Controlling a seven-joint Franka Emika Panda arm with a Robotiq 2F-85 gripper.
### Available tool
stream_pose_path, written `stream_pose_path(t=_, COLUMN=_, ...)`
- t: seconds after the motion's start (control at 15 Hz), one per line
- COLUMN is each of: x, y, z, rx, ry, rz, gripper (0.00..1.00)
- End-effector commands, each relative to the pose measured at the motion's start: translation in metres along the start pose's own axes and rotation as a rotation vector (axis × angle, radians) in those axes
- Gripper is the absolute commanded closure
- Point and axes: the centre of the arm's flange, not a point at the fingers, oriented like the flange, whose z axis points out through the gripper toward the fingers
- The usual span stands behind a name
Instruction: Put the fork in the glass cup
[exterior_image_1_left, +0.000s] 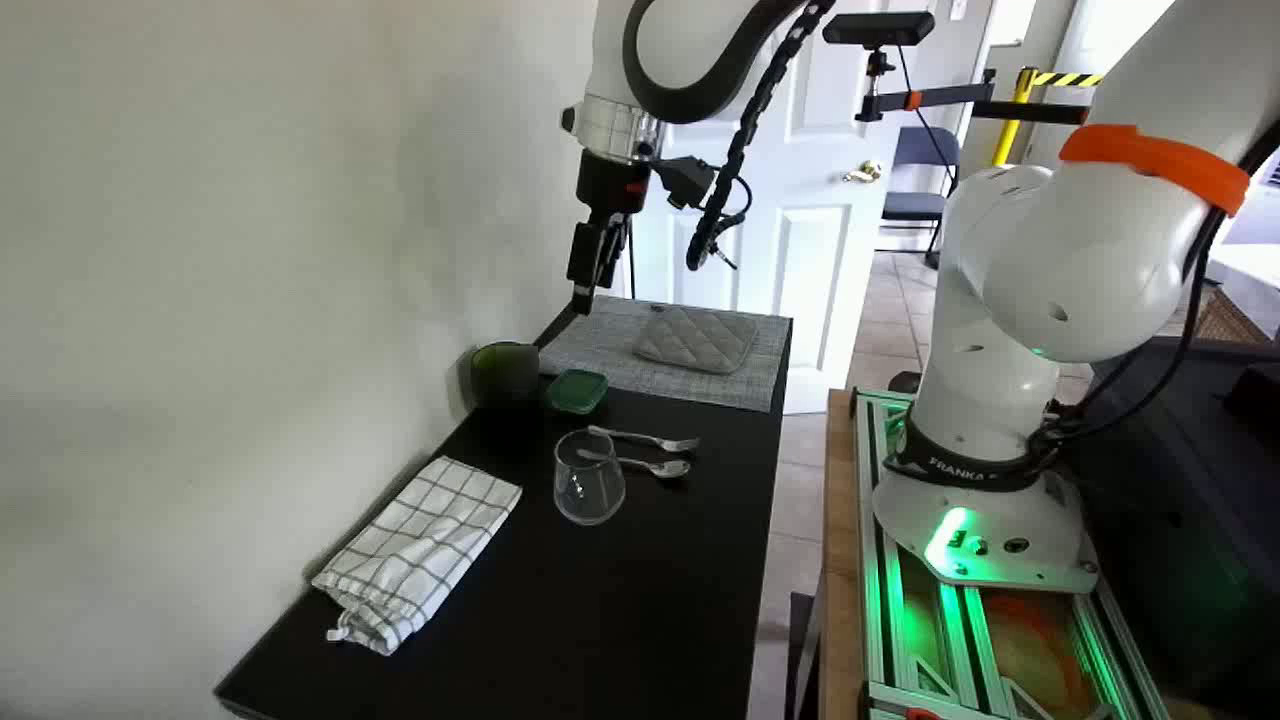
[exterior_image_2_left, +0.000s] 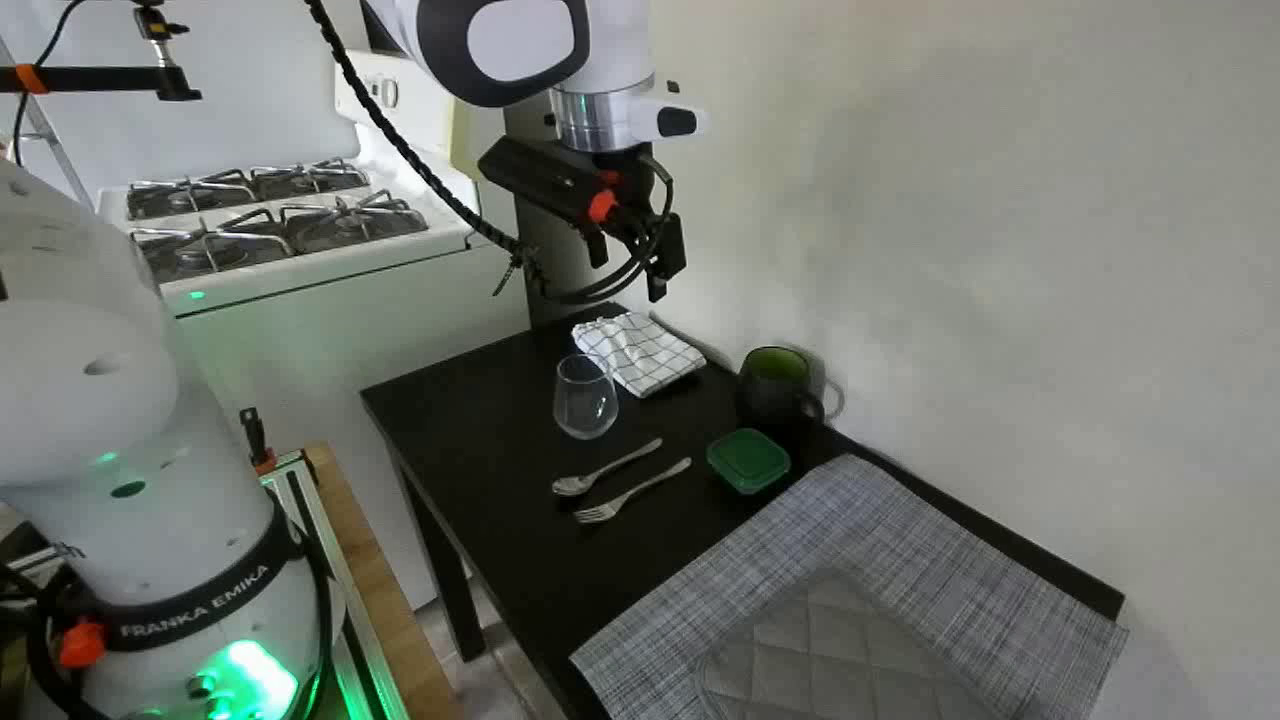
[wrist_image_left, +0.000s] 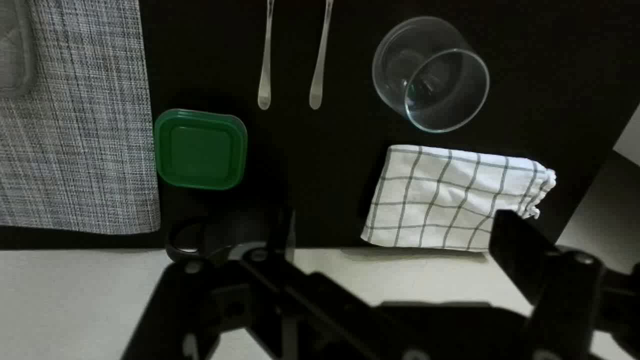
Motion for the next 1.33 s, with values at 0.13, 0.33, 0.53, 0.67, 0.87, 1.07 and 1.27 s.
stream_pose_path(t=0.13, x=0.000, y=0.000, z=0.000, rx=0.000, ry=0.000, rz=0.000, gripper=0.00)
stream_pose_path(t=0.33, x=0.000, y=0.000, z=0.000, rx=0.000, ry=0.000, rz=0.000, gripper=0.00)
stream_pose_path(t=0.53, x=-0.002, y=0.002, z=0.018, rx=-0.044, ry=-0.052, rz=0.021, gripper=0.00)
stream_pose_path(t=0.67, x=-0.009, y=0.008, z=0.038, rx=-0.099, ry=-0.121, rz=0.067, gripper=0.00)
stream_pose_path(t=0.87, x=-0.020, y=0.017, z=0.062, rx=-0.135, ry=-0.231, rz=0.121, gripper=0.00)
stream_pose_path(t=1.07, x=-0.031, y=0.024, z=0.086, rx=-0.145, ry=-0.317, rz=0.147, gripper=0.00)
stream_pose_path(t=1.27, x=-0.035, y=0.032, z=0.116, rx=-0.130, ry=-0.346, rz=0.138, gripper=0.00)
